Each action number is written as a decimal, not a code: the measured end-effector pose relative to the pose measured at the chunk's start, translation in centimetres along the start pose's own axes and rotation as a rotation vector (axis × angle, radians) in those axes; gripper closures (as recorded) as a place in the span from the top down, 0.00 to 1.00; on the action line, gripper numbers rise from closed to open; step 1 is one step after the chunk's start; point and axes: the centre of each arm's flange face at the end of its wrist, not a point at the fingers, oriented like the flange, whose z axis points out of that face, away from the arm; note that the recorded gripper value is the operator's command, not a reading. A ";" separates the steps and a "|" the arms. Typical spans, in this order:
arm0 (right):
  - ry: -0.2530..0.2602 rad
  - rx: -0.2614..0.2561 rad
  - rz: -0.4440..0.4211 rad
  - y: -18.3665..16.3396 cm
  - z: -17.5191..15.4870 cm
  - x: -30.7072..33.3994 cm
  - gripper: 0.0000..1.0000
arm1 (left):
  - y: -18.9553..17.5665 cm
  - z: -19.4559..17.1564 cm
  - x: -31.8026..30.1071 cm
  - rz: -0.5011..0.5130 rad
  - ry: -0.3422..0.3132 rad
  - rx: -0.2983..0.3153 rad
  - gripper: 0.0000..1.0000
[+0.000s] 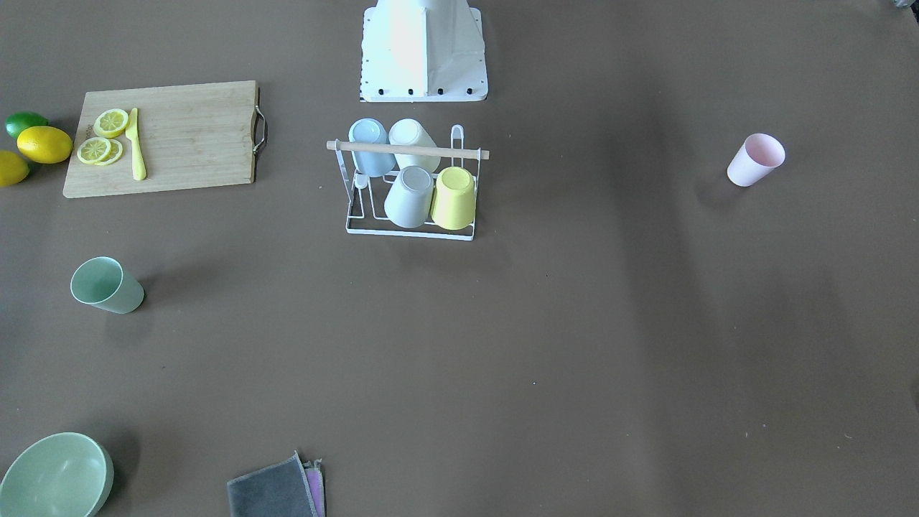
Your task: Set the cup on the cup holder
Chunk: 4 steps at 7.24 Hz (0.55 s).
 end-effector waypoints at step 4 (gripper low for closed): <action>0.000 -0.003 0.002 0.0 0.2 0.1 1.00 | -1.4 2.1 2.9 0.075 -0.007 -0.047 0.99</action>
